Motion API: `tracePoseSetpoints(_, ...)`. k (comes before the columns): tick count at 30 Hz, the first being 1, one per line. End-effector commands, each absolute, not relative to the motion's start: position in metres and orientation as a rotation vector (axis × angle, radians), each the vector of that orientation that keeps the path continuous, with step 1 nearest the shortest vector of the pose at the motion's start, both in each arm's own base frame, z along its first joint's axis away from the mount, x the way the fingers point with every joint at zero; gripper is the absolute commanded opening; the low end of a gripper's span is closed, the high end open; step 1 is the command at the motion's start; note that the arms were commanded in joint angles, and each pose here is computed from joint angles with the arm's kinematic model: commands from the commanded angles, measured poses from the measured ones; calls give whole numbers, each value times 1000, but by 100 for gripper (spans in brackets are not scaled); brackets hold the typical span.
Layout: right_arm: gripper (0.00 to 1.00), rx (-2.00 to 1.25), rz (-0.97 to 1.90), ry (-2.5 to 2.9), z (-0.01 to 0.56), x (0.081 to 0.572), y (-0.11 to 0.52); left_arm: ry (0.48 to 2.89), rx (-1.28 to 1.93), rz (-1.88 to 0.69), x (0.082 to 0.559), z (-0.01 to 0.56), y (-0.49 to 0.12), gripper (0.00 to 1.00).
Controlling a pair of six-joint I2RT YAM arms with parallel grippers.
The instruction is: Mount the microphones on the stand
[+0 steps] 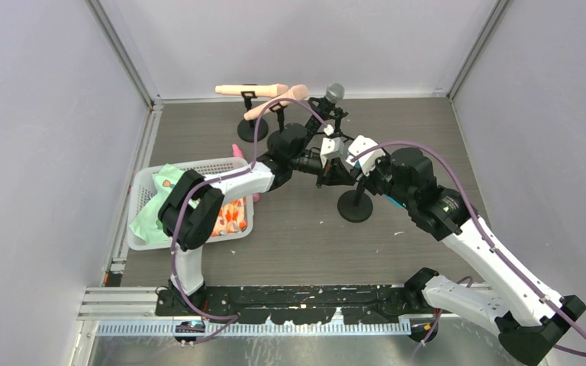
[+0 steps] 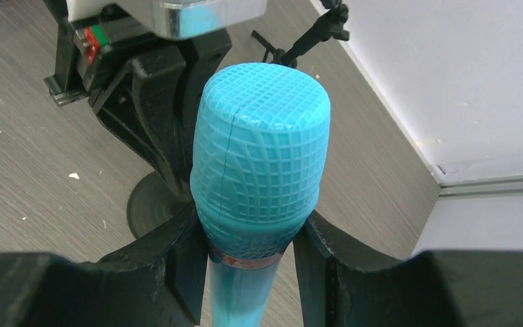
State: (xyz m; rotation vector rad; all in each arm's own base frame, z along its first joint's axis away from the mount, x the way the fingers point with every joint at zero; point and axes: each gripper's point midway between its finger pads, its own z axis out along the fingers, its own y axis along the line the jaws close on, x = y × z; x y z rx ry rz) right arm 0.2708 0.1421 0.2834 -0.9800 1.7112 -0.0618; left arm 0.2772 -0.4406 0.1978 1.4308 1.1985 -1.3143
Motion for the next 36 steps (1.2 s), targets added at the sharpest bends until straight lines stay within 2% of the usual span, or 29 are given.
tracePoseSetpoints(1,1,-968,-20,1651,292,280,152,1080,1434,-1301,279,228,-446,0)
tracePoseSetpoints(6,1,-928,21,1625,302,278,154,1084,1425,-1299,281,230,-444,1)
tracePoseSetpoints(7,1,-916,27,1611,311,275,153,1086,1418,-1298,282,230,-443,7)
tracePoseSetpoints(8,1,-909,36,1601,319,272,152,1096,1405,-1302,283,231,-442,15)
tracePoseSetpoints(11,1,-881,73,1550,347,261,150,1116,1357,-1279,290,235,-436,54)
tracePoseSetpoints(12,1,-878,77,1535,354,257,149,1124,1342,-1263,292,235,-434,77)
tracePoseSetpoints(13,1,-877,65,1525,358,255,146,1131,1331,-1247,293,236,-432,94)
tracePoseSetpoints(14,1,-874,43,1520,360,255,142,1140,1324,-1235,293,235,-431,99)
tracePoseSetpoints(22,1,-893,-97,1542,352,263,124,1165,1256,-1158,307,242,-428,100)
tracePoseSetpoints(36,1,-879,-199,1557,331,290,119,1067,1244,-1273,304,273,-448,100)
